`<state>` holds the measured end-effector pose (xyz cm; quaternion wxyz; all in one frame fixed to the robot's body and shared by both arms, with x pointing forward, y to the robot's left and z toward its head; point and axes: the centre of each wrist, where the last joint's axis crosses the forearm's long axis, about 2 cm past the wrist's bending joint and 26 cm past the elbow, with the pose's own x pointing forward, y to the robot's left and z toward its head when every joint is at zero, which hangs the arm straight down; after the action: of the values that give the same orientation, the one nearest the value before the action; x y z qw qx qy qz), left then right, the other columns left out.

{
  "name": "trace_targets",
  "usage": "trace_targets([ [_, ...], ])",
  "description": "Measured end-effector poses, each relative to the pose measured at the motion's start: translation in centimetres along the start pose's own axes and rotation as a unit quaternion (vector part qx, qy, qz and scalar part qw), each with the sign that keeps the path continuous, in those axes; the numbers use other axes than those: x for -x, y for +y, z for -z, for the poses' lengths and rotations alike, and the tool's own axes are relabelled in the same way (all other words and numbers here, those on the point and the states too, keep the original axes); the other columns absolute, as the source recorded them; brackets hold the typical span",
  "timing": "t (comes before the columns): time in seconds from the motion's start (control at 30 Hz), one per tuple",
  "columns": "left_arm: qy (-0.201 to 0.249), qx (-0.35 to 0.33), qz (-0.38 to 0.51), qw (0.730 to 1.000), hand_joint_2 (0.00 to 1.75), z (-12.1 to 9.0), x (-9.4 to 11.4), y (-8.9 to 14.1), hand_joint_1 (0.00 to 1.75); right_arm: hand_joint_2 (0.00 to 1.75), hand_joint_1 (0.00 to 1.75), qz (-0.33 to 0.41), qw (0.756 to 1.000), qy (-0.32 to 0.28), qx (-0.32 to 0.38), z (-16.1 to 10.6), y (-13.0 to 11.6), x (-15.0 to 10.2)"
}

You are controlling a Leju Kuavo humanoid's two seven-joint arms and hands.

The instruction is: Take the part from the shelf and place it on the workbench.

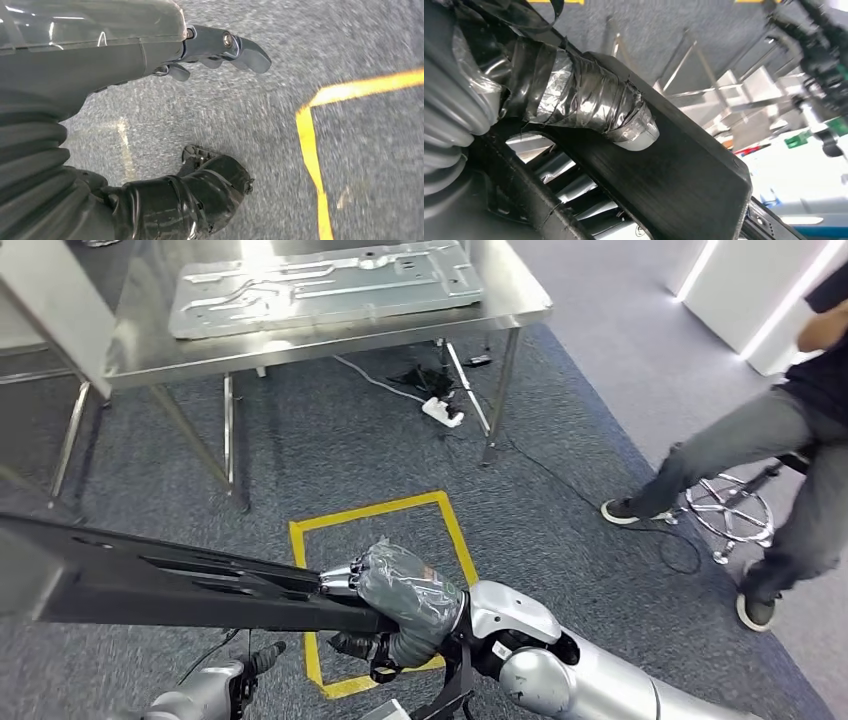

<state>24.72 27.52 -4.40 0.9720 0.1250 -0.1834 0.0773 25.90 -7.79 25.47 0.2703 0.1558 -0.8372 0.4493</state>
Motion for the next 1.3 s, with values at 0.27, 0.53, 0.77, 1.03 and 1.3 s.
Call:
trace_targets([
  [0.27,0.000,0.004,0.002,1.000,1.75,0.02,-0.03,0.04,0.00,1.75,1.75,-0.009,1.000,0.005,0.000,0.06,-0.09,0.07],
  [0.53,-0.005,0.024,0.004,1.000,1.75,0.03,-0.01,0.00,0.00,1.75,1.75,0.002,1.000,0.005,0.018,-0.04,0.22,0.26],
  [0.77,-0.009,0.028,0.007,1.000,1.75,0.03,-0.13,0.02,0.00,1.75,1.75,0.006,1.000,-0.004,0.024,-0.10,0.24,0.30],
  [1.03,-0.011,0.025,0.009,1.000,1.75,0.08,-0.09,0.17,0.00,1.75,1.75,0.012,1.000,-0.002,0.027,-0.32,0.37,0.46],
  [1.3,-0.010,0.027,0.014,0.999,1.75,0.02,0.08,-0.08,0.00,1.75,1.75,0.011,1.000,0.002,0.029,-0.43,0.38,0.67],
])
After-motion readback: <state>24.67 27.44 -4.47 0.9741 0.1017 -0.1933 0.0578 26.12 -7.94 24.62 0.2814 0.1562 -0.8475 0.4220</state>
